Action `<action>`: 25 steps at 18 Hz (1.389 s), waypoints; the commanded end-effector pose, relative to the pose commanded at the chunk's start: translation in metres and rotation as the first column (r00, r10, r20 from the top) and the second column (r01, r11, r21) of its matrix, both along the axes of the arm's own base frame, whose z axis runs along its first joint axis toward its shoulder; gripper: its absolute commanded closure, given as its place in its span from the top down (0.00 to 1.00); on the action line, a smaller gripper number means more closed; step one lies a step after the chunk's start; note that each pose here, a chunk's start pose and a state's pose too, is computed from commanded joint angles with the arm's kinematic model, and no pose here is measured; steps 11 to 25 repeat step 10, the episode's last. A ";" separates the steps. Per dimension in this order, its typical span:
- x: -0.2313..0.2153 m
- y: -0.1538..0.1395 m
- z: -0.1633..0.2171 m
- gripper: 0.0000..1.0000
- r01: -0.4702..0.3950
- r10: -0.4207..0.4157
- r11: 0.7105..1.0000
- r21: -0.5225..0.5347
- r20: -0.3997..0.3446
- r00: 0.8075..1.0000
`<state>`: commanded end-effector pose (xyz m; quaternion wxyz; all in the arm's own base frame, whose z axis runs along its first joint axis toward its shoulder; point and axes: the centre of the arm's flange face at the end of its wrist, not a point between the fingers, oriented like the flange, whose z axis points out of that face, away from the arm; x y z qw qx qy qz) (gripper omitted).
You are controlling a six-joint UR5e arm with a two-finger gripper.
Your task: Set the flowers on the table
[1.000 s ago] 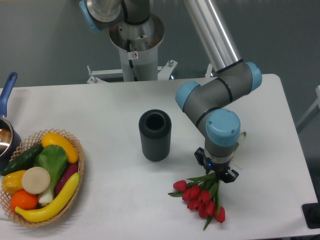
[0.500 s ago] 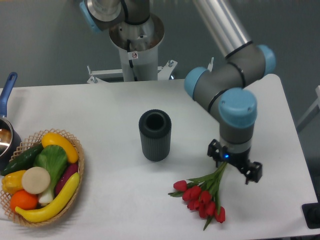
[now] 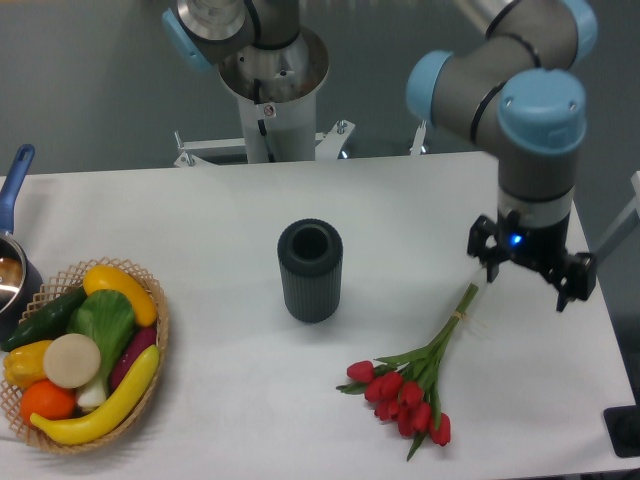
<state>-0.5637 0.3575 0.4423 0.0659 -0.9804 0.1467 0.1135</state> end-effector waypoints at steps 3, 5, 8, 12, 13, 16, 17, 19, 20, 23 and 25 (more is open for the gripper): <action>-0.004 -0.035 0.009 1.00 0.078 -0.078 0.997 0.006 0.029 0.997; -0.004 -0.052 0.010 1.00 0.098 -0.099 0.995 0.017 0.038 0.994; -0.003 -0.074 0.011 1.00 0.129 -0.130 0.991 0.026 0.035 0.991; -0.001 -0.081 0.013 1.00 0.133 -0.135 0.990 0.040 0.034 0.990; -0.001 -0.081 0.013 1.00 0.133 -0.135 0.990 0.040 0.034 0.990; -0.001 -0.081 0.013 1.00 0.133 -0.135 0.990 0.040 0.034 0.990; -0.001 -0.081 0.013 1.00 0.133 -0.135 0.990 0.040 0.034 0.990; -0.001 -0.081 0.013 1.00 0.133 -0.135 0.990 0.040 0.034 0.990; -0.001 -0.081 0.013 1.00 0.133 -0.135 0.990 0.040 0.034 0.990; -0.001 -0.081 0.013 1.00 0.133 -0.135 0.990 0.040 0.034 0.990; -0.001 -0.081 0.013 1.00 0.133 -0.135 0.990 0.040 0.034 0.990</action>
